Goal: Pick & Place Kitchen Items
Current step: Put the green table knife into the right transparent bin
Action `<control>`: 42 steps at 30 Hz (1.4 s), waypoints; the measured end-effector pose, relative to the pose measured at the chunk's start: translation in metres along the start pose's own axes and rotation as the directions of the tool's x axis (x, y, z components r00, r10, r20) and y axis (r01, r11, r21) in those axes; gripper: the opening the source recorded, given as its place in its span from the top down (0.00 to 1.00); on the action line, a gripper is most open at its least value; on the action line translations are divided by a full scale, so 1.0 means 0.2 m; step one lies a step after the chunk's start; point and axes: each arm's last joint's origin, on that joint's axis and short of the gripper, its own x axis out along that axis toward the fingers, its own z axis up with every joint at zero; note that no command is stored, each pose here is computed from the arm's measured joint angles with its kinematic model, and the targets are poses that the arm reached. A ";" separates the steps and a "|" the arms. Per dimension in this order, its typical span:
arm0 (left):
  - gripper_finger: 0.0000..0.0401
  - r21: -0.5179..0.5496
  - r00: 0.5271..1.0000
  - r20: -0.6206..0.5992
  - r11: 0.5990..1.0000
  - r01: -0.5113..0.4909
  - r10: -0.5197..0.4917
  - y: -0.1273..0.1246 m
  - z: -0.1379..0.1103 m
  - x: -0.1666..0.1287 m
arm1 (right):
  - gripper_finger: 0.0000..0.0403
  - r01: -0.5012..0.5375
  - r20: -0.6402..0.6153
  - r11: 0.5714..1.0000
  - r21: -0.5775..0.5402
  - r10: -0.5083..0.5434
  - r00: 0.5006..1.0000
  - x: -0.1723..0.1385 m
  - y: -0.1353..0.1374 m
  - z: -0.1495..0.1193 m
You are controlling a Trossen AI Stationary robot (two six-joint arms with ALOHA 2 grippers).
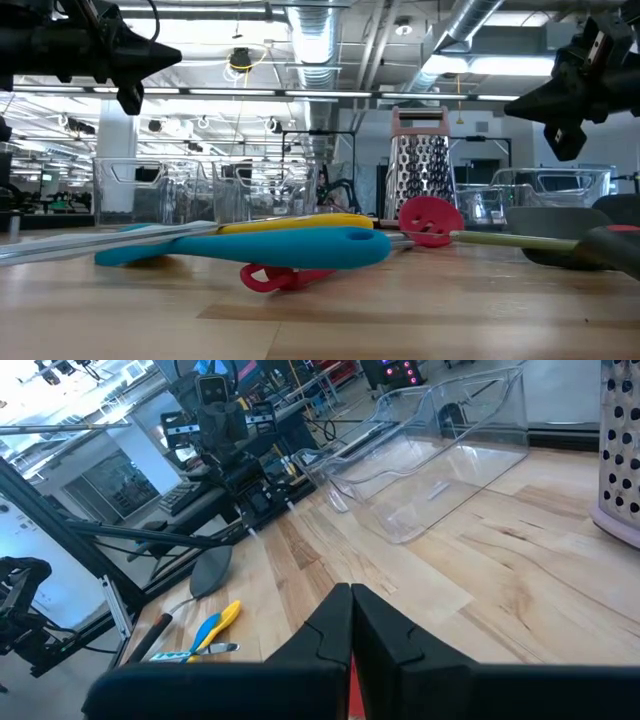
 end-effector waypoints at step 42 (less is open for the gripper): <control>1.00 0.139 1.000 0.003 0.990 -0.008 0.007 -0.14 0.32 0.26 | 1.00 0.014 -0.024 0.993 -0.118 -0.017 1.000 -0.11 0.17 0.34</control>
